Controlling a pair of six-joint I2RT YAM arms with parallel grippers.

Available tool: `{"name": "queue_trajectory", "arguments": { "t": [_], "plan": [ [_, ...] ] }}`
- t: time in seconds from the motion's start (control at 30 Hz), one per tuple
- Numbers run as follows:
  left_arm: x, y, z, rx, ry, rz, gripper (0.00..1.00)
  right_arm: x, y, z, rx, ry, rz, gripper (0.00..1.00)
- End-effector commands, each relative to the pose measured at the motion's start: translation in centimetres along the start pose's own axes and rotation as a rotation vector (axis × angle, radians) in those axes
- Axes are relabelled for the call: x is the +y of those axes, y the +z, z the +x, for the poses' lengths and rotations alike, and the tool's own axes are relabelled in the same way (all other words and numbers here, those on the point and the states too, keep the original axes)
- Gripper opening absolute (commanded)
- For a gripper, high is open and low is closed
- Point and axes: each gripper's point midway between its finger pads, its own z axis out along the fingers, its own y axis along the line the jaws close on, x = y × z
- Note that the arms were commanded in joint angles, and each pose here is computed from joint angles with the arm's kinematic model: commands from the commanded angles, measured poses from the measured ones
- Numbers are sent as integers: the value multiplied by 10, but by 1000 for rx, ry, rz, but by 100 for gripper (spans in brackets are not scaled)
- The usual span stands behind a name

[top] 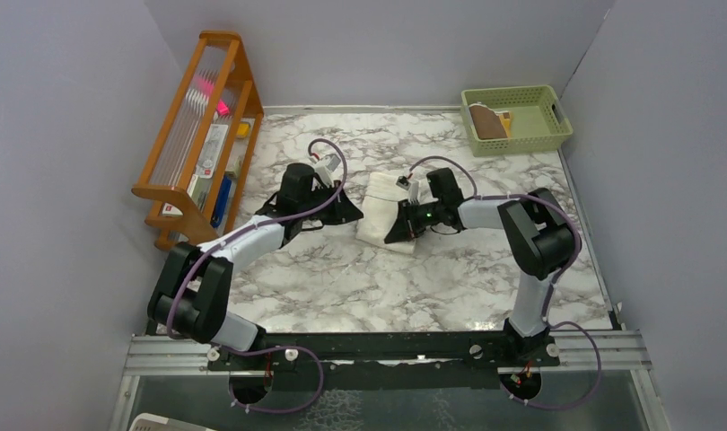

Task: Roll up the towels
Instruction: Roll the towel at the center of the board.

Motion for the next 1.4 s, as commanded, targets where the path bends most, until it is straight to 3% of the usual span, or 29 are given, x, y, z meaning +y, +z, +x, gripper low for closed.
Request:
{"name": "queue_trajectory", "arguments": {
  "t": [0.0, 0.77, 1.2, 1.3, 1.37],
  "plan": [
    [-11, 16, 2, -5, 2, 57, 0, 7, 9, 0, 34, 76, -97, 1],
    [-1, 62, 46, 136, -52, 136, 0, -26, 19, 9, 113, 403, -123, 1],
    [35, 95, 35, 93, -18, 56, 0, -31, 14, 8, 139, 465, -96, 1],
    [43, 102, 34, 93, -30, 48, 0, -32, 13, 10, 145, 451, -81, 7],
    [51, 104, 35, 99, -41, 36, 0, -33, 11, 7, 140, 417, -67, 16]
  ]
}}
